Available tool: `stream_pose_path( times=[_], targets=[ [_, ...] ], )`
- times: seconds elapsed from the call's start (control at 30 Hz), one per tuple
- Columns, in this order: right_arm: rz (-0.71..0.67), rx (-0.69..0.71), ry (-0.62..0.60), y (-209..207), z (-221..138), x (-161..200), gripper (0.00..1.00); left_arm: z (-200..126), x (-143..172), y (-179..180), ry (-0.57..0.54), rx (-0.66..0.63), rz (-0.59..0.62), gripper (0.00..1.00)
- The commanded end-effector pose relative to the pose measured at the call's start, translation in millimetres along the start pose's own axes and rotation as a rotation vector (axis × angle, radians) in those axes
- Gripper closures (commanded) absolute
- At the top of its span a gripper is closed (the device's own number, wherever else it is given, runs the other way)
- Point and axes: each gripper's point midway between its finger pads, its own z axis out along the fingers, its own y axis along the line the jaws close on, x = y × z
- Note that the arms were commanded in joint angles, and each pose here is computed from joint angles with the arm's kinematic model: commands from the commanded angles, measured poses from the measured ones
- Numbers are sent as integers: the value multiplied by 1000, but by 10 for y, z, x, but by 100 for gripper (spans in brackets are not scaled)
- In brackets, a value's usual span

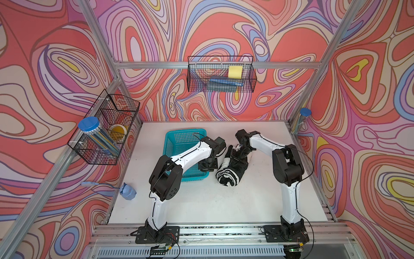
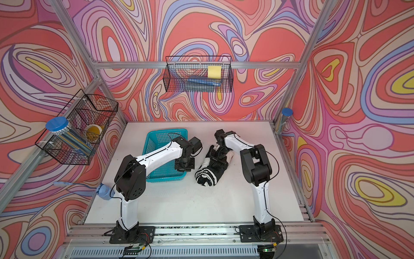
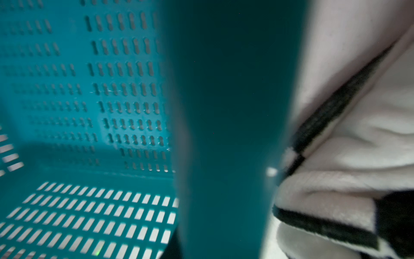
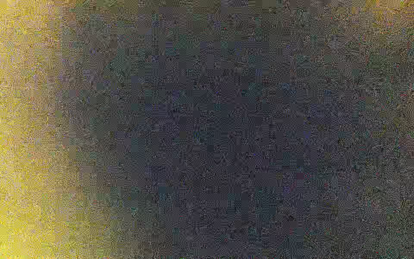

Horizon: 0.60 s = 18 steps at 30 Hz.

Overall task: Roll up the pillowcase
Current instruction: Move the bin to the center of the board.

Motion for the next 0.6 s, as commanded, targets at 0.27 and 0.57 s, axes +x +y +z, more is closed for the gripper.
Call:
stream_pose_path(
  times=[0.27,0.57],
  targets=[
    [39,181,2,-565,455,-184,79,-796,166,51,-48,85,89,16],
    [39,175,-3,-528,419,-199,79,-1139,9,-349,-99,179,212,20]
  ],
)
